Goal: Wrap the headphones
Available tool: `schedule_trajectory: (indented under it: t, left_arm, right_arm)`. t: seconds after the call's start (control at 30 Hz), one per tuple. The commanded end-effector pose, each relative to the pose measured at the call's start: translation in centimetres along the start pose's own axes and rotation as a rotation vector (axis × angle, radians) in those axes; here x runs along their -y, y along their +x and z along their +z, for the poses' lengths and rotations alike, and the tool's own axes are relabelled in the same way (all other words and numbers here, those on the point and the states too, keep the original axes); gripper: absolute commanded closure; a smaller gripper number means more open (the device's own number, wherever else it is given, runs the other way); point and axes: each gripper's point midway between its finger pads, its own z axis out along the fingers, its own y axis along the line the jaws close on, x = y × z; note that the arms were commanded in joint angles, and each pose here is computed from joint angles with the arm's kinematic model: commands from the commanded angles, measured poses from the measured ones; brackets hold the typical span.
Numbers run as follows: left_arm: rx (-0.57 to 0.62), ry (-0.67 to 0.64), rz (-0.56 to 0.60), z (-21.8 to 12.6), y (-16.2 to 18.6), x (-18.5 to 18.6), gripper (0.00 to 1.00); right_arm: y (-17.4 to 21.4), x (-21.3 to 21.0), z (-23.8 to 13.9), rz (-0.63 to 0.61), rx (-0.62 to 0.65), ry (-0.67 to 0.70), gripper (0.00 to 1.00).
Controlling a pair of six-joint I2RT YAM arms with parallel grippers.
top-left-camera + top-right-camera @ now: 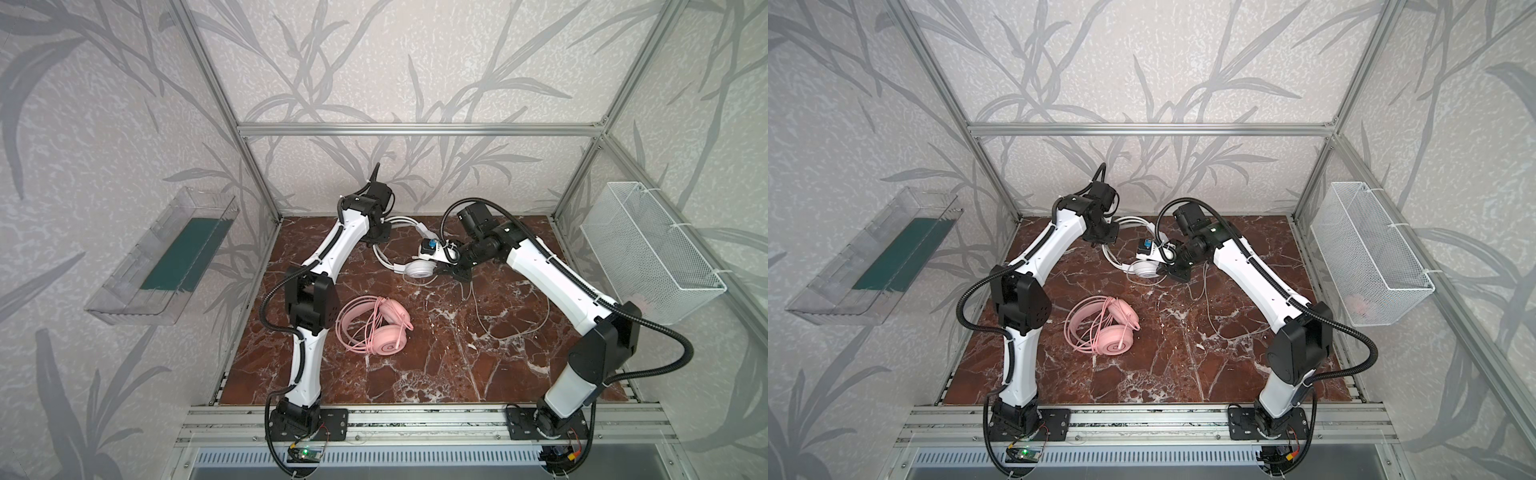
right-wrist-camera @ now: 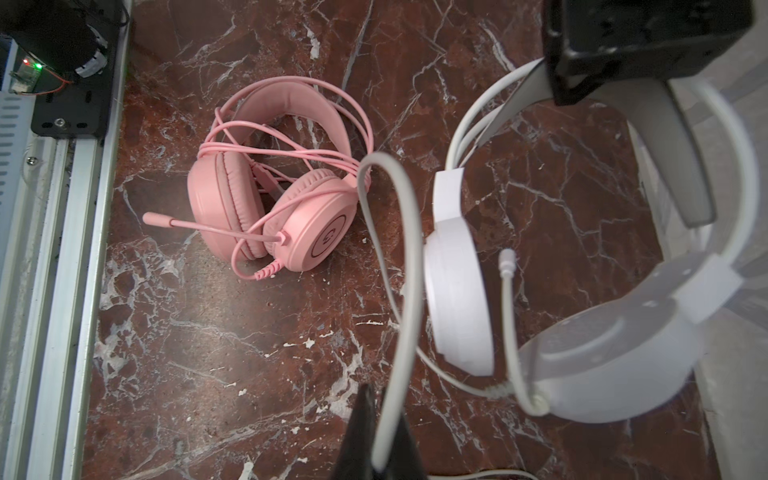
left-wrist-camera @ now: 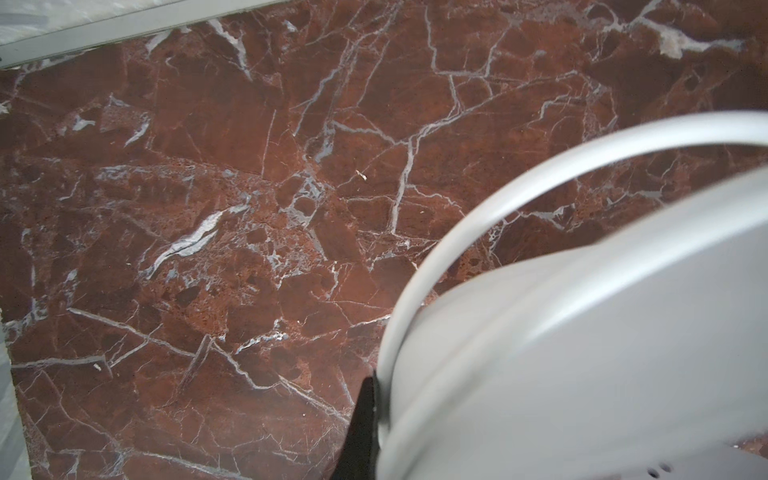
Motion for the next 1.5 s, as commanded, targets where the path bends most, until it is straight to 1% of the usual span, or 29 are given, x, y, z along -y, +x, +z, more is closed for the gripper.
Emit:
schedule_trajectory:
  t: [0.0, 0.1, 0.33, 0.47, 0.7, 0.87, 1.07, 1.3, 1.47]
  left_arm:
    - [0.002, 0.064, 0.058, -0.9, 0.3, 1.3, 1.00]
    - [0.009, 0.080, 0.085, -1.1, 0.4, 1.7, 1.00]
    - [0.023, 0.118, 0.141, -1.7, 0.8, 2.4, 1.00]
    - [0.045, 0.166, 0.165, -2.3, 1.0, 3.3, 1.00]
    - [0.093, 0.263, 0.202, -3.7, 1.2, 4.9, 1.00]
    - [0.107, 0.297, 0.230, -4.4, 1.4, 5.6, 1.00]
    - [0.146, 0.362, 0.233, -5.4, 1.2, 6.5, 1.00]
    - [0.159, 0.412, 0.247, -6.1, 1.0, 7.3, 1.00]
    - [0.175, 0.461, 0.221, -6.7, 0.6, 8.0, 1.00]
  right_arm:
    - [0.1, 1.5, 0.6, -0.019, 0.000, 0.010, 1.00]
    - [0.2, 2.7, 0.4, -0.004, 0.014, 0.021, 1.00]
    - [0.4, 5.6, -0.5, 0.071, 0.096, 0.029, 1.00]
    - [1.4, 7.3, 0.2, 0.135, 0.111, 0.026, 1.00]
    - [2.1, 9.3, 1.5, 0.198, 0.132, 0.025, 1.00]
    - [3.0, 11.2, 2.3, 0.282, 0.163, 0.024, 1.00]
    - [4.3, 11.6, 3.6, 0.366, 0.164, -0.011, 1.00]
    - [4.9, 12.3, 4.5, 0.450, 0.235, -0.031, 1.00]
    - [5.2, 12.3, 5.7, 0.534, 0.284, -0.047, 0.93]
